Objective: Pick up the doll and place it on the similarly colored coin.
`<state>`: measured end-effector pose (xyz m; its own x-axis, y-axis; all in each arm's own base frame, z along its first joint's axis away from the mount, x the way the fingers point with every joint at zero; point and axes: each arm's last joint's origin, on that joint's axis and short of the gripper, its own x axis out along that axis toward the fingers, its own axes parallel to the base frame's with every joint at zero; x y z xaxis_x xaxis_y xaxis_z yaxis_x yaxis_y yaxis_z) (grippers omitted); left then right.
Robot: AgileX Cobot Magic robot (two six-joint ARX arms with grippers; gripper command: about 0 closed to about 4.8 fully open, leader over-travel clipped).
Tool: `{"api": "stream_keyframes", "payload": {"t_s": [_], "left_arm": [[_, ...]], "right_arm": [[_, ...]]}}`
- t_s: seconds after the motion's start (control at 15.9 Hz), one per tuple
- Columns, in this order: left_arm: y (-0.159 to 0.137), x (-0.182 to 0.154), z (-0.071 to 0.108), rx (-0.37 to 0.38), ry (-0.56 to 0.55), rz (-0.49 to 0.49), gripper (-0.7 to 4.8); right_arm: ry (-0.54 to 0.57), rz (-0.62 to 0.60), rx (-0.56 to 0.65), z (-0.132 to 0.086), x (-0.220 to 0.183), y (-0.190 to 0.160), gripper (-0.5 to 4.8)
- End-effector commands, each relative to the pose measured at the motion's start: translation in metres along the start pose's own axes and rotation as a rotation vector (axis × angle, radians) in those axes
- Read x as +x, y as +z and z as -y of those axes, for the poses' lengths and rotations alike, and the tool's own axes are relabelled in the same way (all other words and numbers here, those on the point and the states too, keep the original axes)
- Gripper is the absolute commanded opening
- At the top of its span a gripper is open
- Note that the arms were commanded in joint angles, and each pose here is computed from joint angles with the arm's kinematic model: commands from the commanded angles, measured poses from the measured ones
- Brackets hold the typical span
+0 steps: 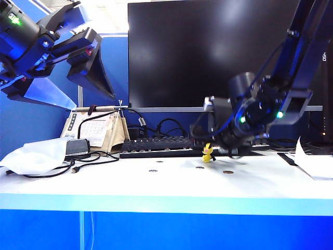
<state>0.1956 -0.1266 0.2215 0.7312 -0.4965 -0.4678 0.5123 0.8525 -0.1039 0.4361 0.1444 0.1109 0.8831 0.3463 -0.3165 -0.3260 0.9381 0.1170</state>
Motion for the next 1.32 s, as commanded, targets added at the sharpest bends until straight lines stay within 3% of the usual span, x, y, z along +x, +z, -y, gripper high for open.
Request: {"api": "stream_keyframes", "payload": {"t_s": [0.06, 0.44, 0.63, 0.76, 0.88, 1.32], "left_arm": [[0.001, 0.000, 0.000, -0.007, 0.000, 0.014, 4.79], [0.001, 0.000, 0.000, -0.025, 0.001, 0.014, 4.79], [0.001, 0.000, 0.000, -0.024, 0.000, 0.014, 4.79], [0.001, 0.000, 0.000, -0.024, 0.000, 0.014, 4.79], [0.001, 0.000, 0.000, -0.024, 0.000, 0.014, 4.79], [0.001, 0.000, 0.000, -0.021, 0.001, 0.007, 4.79]], "right_arm": [[0.006, 0.019, 0.002, 0.000, 0.001, 0.002, 4.75], [0.013, 0.016, 0.002, -0.001, 0.011, 0.014, 4.52], [0.007, -0.024, 0.004, 0.000, 0.012, 0.011, 3.63], [0.008, -0.015, 0.004, 0.000, 0.012, 0.012, 3.52], [0.009, -0.014, 0.004, 0.000, 0.012, 0.012, 2.32], [0.011, 0.048, 0.001, -0.001, 0.006, 0.030, 2.28]]}}
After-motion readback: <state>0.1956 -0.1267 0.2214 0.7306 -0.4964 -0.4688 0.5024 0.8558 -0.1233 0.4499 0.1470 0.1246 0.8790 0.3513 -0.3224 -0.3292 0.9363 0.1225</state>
